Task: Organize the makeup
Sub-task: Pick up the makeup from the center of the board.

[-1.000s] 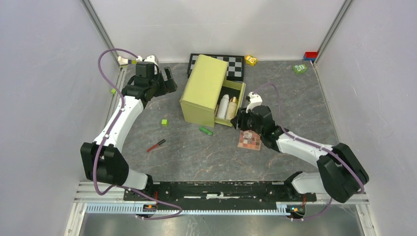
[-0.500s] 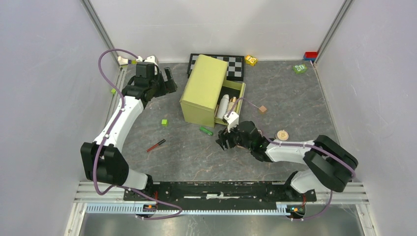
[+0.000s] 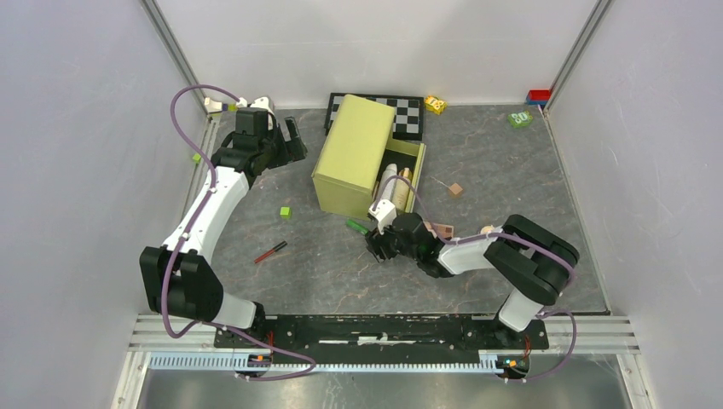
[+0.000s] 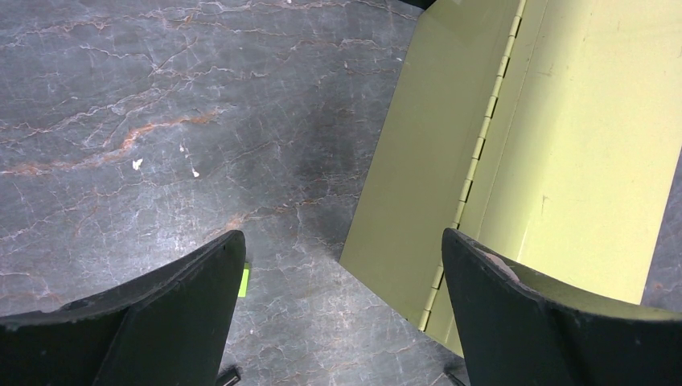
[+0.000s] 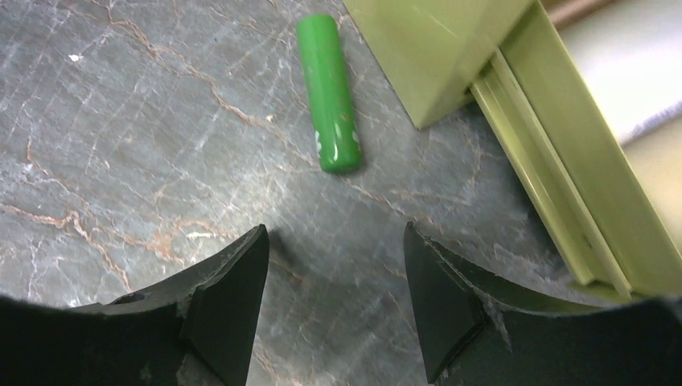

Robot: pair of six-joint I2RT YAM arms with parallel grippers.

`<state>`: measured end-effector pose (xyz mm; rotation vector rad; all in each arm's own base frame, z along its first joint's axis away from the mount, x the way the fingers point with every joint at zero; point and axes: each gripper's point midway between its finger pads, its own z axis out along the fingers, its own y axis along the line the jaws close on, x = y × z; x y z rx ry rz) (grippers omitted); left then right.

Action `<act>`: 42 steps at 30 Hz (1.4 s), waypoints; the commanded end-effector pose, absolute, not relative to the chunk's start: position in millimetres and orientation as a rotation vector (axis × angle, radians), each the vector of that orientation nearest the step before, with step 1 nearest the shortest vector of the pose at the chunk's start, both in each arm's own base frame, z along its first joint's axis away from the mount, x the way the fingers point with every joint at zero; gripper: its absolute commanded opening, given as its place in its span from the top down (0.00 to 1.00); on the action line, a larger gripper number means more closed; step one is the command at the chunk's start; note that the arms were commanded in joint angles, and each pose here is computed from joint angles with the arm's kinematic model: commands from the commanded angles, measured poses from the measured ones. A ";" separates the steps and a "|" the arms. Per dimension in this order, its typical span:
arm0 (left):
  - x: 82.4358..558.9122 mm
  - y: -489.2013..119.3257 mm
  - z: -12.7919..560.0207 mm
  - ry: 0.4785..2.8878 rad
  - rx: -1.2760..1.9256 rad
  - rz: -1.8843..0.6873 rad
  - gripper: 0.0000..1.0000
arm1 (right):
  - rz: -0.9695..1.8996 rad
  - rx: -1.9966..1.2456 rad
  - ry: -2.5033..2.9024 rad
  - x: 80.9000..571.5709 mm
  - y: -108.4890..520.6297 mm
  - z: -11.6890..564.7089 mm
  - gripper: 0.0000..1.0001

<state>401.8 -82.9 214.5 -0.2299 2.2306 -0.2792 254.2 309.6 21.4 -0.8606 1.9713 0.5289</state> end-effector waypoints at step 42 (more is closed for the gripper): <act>401.8 -87.4 224.6 2.205 -0.169 -0.307 0.03 | 0.538 -0.473 1.860 252.6 239.2 113.2 0.87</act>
